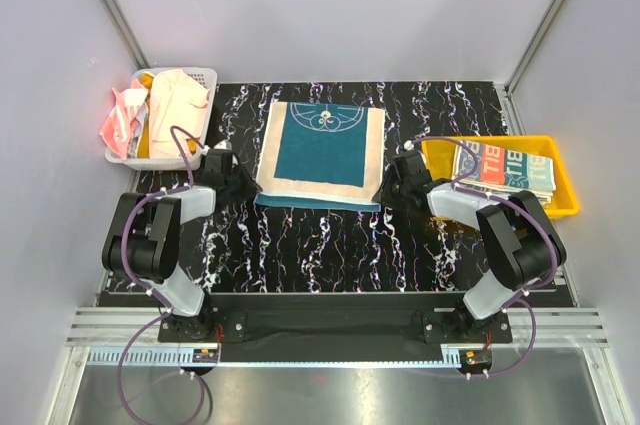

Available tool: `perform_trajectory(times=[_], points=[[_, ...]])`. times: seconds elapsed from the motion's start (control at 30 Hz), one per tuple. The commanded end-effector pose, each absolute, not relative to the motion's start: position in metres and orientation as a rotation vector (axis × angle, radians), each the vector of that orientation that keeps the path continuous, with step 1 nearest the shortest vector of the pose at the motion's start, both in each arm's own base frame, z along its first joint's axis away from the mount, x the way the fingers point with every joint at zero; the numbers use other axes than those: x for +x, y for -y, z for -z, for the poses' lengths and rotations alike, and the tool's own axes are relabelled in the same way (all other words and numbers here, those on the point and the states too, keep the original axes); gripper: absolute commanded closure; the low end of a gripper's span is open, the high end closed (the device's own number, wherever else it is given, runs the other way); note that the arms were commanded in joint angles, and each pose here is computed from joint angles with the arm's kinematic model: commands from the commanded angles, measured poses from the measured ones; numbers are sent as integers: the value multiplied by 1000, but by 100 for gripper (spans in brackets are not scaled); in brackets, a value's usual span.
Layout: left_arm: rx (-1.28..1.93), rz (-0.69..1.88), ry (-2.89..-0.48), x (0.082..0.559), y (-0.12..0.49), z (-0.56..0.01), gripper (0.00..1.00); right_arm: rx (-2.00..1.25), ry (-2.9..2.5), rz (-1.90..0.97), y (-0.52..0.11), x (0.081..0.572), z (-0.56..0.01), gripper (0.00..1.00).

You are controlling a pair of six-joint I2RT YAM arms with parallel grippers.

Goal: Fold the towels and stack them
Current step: Fold the towel

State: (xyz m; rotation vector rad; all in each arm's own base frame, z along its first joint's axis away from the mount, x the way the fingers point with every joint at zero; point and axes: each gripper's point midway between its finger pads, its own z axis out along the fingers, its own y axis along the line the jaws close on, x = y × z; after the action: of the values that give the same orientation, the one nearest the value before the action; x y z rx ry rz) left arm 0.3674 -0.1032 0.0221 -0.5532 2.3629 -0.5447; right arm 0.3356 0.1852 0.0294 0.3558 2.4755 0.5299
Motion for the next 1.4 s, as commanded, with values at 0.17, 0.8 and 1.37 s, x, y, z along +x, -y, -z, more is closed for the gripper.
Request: perform_trajectory(times=[0.17, 0.8, 1.37], points=[[-503, 557, -2343, 379, 107, -36, 92, 357, -2465, -564, -195, 338, -32, 72], [-464, 551, -2319, 390, 108, -61, 82, 336, -2439, -554, -195, 347, -51, 93], [-469, 572, -2315, 391, 111, -64, 100, 329, -2432, -557, -195, 348, -56, 97]])
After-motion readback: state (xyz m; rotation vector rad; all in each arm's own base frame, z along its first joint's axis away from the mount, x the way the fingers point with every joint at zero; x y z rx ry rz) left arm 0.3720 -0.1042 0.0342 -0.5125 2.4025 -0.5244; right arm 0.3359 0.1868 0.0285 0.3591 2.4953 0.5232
